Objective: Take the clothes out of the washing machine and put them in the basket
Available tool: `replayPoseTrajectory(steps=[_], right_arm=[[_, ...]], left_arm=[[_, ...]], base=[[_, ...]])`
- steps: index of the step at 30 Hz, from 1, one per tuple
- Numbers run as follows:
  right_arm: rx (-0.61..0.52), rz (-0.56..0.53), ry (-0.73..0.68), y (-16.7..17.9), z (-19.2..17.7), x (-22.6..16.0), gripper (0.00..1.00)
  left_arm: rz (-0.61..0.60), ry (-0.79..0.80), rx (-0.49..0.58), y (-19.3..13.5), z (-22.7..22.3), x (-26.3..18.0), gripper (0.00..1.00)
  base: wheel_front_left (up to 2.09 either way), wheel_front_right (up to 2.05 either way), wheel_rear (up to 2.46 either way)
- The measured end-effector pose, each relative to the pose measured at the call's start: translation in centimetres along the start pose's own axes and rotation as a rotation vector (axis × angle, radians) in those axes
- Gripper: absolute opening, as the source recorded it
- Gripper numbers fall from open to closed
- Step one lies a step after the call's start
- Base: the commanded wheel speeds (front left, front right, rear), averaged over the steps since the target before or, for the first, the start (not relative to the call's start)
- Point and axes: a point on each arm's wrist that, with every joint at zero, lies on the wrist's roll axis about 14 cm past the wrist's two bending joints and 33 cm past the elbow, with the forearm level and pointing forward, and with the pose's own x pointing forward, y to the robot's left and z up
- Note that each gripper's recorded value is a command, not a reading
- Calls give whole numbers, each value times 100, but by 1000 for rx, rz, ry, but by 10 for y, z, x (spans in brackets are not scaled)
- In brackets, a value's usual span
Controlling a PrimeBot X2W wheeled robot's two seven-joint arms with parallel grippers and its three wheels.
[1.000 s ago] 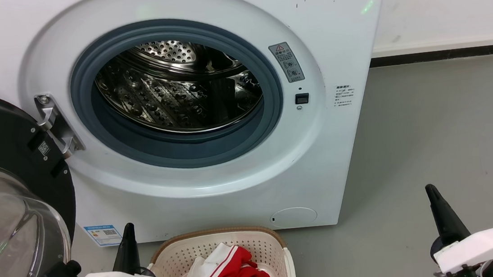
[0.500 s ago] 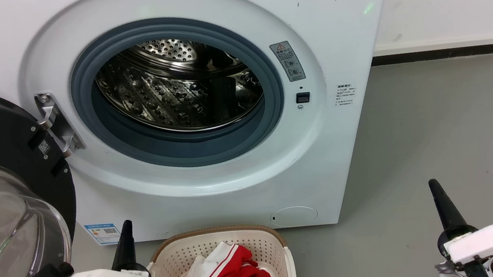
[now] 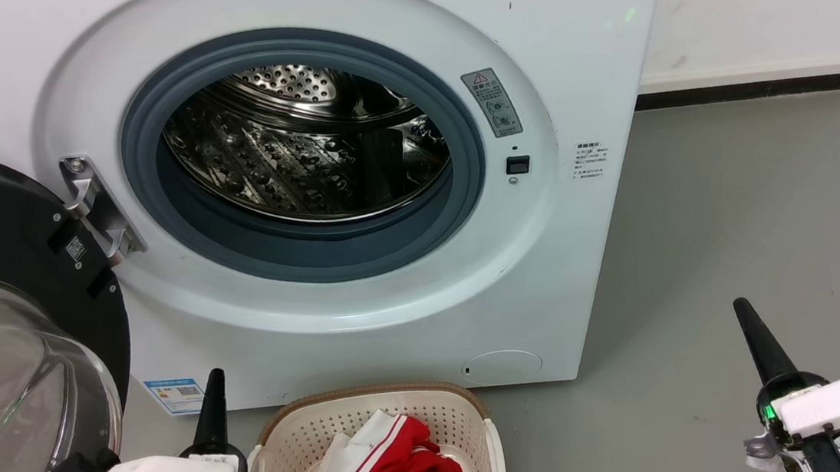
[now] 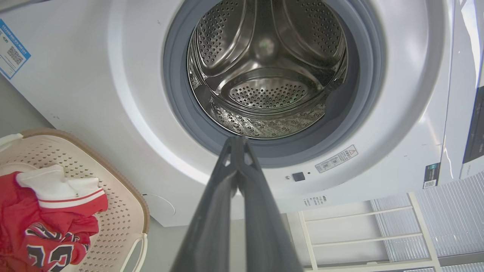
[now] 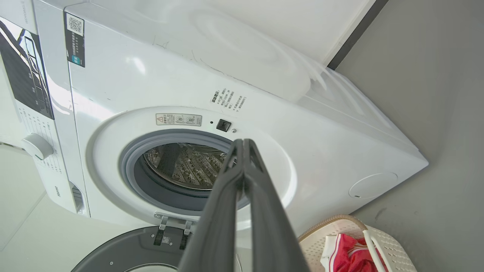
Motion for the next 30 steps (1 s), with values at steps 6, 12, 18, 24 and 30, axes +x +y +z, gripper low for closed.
replayPoseTrajectory(steps=[6, 12, 18, 24, 30], right_arm=[[72, 4, -5, 1, 2, 3, 0], [129, 6, -7, 1, 3, 4, 0], [183, 4, -11, 0, 4, 5, 0], [235, 12, -13, 2, 5, 8, 0], [285, 14, -18, 2, 7, 9, 0]], left_arm=[[-3, 2, -70, -1, 1, 1, 0], [-16, 4, -127, -4, 3, 3, 0], [-22, 3, -182, -5, 4, 4, 0], [-28, 4, -234, -6, 5, 4, 0], [-37, 4, -283, -7, 7, 5, 0]], base=[[0, 0, 0], [0, 0, 0], [0, 0, 0], [0, 0, 0], [0, 0, 0]])
